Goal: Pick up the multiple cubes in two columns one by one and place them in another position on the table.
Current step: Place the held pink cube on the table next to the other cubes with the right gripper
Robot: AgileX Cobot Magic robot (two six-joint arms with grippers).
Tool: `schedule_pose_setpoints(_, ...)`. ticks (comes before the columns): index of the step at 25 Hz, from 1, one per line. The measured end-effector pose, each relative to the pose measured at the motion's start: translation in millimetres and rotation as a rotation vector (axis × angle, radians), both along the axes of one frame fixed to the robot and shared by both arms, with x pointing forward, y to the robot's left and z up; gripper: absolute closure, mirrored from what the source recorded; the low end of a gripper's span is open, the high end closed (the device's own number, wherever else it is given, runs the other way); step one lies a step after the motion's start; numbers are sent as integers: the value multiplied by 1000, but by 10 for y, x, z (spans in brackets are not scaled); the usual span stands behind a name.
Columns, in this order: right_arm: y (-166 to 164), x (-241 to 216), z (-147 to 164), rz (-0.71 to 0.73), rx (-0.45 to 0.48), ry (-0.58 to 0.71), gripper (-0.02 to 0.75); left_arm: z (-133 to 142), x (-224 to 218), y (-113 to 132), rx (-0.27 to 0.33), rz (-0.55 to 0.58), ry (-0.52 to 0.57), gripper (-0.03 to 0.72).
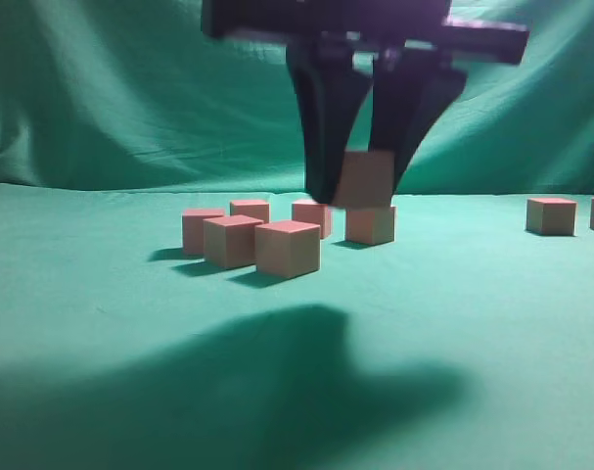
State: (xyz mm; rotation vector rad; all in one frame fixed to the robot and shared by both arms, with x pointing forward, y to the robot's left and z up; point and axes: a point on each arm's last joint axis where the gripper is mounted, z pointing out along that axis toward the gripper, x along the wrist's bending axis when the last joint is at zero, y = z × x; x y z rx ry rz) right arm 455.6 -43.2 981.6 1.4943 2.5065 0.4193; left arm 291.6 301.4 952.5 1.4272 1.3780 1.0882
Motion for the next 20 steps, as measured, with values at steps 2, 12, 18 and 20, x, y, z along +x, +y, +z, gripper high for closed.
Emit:
schedule_pose_setpoints(2, 33, 32, -98, -23, -1, 2, 477, 0, 0, 0, 0, 0, 0, 688)
schedule_pose_setpoints(12, 97, 118, -381, -50, -21, 13, 477, 0, 0, 0, 0, 0, 0, 688)
schedule_pose_setpoints(18, 116, 149, -460, -50, -21, 6, 477, 0, 0, 0, 0, 0, 0, 688)
schedule_pose_setpoints(20, 115, 154, -476, -48, -28, 5, 477, 0, 0, 0, 0, 0, 0, 688)
